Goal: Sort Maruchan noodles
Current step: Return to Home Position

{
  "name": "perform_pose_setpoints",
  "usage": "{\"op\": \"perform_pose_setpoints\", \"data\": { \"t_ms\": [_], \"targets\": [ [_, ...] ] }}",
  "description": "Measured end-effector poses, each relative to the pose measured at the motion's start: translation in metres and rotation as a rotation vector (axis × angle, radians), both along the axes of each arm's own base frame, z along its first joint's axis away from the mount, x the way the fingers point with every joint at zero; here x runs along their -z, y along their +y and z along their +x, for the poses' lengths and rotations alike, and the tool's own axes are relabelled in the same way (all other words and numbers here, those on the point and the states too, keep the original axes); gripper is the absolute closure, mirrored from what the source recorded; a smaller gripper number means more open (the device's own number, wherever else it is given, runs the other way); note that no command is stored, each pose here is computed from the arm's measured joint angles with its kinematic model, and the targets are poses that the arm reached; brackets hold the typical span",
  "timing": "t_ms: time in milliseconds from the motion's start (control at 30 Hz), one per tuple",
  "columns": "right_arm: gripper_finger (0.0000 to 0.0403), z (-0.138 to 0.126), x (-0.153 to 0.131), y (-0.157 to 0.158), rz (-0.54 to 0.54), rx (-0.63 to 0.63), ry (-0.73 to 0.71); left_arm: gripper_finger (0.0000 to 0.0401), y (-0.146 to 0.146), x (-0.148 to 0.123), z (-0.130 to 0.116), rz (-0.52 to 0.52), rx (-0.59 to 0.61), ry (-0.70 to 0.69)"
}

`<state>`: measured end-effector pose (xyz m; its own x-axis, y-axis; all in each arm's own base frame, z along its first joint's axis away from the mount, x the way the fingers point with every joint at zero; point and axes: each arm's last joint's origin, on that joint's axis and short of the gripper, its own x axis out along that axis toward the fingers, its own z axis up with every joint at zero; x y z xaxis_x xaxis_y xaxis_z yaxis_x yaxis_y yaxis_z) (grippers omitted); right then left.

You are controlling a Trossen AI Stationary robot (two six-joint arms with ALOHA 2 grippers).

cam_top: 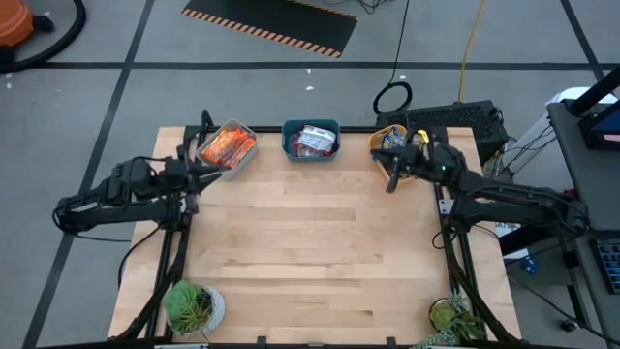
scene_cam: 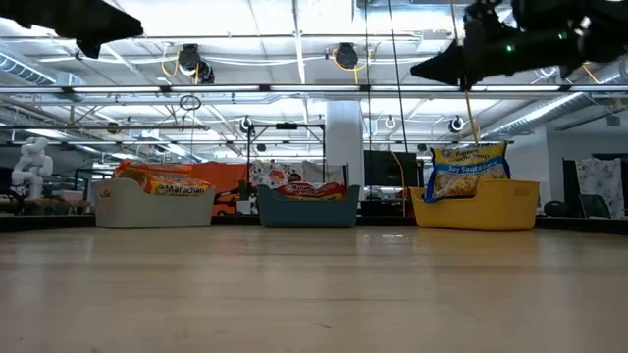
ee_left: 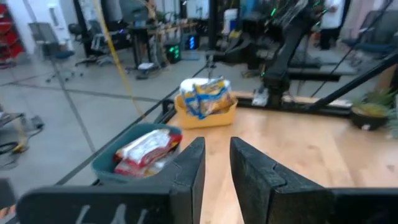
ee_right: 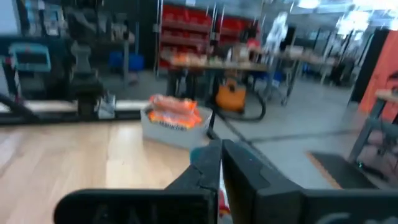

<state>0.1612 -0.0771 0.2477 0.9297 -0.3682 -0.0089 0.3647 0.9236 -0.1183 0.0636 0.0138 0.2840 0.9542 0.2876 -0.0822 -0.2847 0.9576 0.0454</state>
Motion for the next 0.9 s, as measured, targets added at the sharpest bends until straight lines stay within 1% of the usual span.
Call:
{"op": "perform_pose_setpoints", "data": {
  "t_ms": [100,200,300,467,600,733,800,900],
  "targets": [
    [0.0398,-0.005,0.019,0.003,-0.026,0.0,-0.067,0.0323,-0.001,0.003,0.003,-0.024,0.029,-0.041],
    [0.0401,-0.01,0.035,0.007,-0.031,-0.012,-0.078,0.0323,0.001,0.015,0.011,-0.069,0.03,-0.08],
    [0.04,-0.011,0.046,0.012,-0.02,-0.036,-0.065,0.0323,0.002,0.032,0.022,-0.072,0.031,-0.132],
    [0.0399,-0.01,0.052,0.021,-0.015,-0.11,-0.059,0.0323,0.004,0.066,0.035,-0.073,0.039,-0.161],
    [0.0399,-0.009,0.057,0.027,-0.008,-0.145,-0.044,0.0323,0.004,0.087,0.039,-0.078,0.049,-0.133],
    [0.0399,-0.012,0.065,0.029,-0.001,-0.15,-0.029,0.0323,0.005,0.1,0.041,-0.091,0.051,-0.101],
    [0.0399,-0.015,0.071,0.03,0.006,-0.14,-0.024,0.0323,0.004,0.103,0.041,-0.108,0.053,-0.096],
    [0.0399,-0.021,0.082,0.03,0.03,-0.073,-0.024,0.0323,0.005,0.107,0.041,-0.116,0.052,-0.089]
  ]
}}
